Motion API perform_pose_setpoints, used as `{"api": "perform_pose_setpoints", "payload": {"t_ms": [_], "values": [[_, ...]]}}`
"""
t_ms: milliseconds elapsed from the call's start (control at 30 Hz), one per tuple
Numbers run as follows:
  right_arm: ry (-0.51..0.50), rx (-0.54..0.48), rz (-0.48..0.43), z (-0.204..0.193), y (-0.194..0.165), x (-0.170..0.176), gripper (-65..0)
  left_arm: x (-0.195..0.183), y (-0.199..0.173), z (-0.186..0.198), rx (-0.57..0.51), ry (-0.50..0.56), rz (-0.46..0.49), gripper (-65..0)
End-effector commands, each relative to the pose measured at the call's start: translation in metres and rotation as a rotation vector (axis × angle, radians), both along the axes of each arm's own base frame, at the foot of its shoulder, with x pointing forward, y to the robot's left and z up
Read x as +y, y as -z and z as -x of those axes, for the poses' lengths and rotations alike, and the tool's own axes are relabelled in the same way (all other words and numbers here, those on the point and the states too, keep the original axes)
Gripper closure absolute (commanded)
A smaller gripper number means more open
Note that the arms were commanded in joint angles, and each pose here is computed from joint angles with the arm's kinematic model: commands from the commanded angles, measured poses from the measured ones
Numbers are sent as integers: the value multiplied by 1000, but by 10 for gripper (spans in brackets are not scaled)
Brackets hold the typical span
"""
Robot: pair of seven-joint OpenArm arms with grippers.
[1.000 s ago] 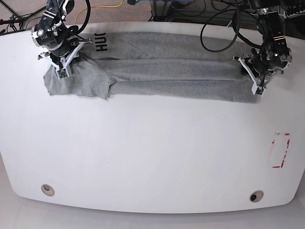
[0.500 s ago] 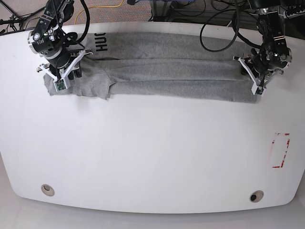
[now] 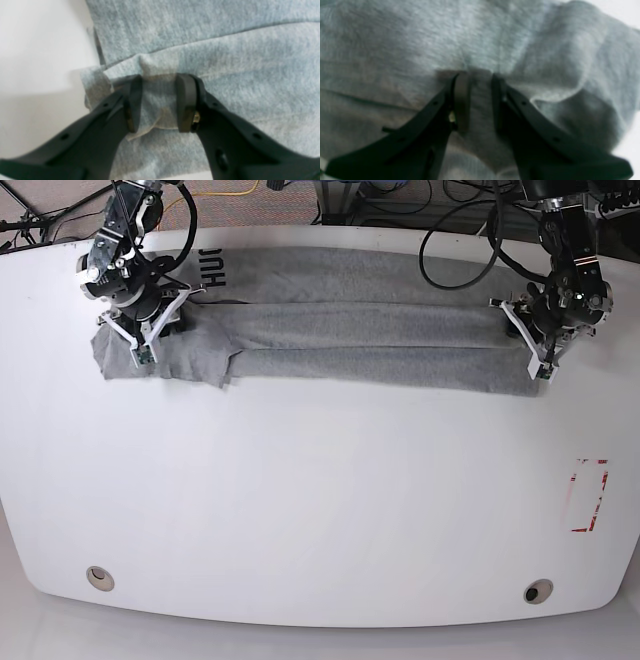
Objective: Fold the T-shirt properly
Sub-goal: 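Regrasp the folded shirt edge with the left gripper near its side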
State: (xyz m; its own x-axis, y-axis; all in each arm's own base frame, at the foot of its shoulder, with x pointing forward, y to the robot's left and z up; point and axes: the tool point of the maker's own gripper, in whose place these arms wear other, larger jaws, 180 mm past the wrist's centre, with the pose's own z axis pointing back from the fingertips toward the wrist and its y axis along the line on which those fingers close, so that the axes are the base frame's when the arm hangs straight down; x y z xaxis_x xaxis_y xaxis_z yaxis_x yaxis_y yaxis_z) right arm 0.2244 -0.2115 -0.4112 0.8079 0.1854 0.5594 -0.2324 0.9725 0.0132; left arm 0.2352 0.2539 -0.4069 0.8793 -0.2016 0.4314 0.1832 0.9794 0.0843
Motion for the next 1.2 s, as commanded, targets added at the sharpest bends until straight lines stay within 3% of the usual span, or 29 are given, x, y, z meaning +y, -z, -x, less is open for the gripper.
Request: {"api": "perform_pose_setpoints", "payload": {"t_ms": [0,167,300,400,633,833,1167], "values": [[7,-8,-23,-3,6,-2,-138,11,-26,-18,-87,-4,-30,-214],[13,9,-34,1,13,-2,-138,9,-42,-26,-151,18,17,-311],[12,12,-37,1,14,-1,-138,28,-64,-31,-197,-47,15,-415],[12,8,-35,1,13,-1,-138,37,-74,-31,-229,-81,44,-457],[9,-4,-28,-1,9,-1,-138,64,-75,-23,-278,-139,169,-471],[8,-12,-29,-3,7,-1,-138,69,-52,-18,-234,-175,304,-471],[8,-15,-27,-4,6,-1,-138,60,-30,-16,-184,-192,391,-471]]}}
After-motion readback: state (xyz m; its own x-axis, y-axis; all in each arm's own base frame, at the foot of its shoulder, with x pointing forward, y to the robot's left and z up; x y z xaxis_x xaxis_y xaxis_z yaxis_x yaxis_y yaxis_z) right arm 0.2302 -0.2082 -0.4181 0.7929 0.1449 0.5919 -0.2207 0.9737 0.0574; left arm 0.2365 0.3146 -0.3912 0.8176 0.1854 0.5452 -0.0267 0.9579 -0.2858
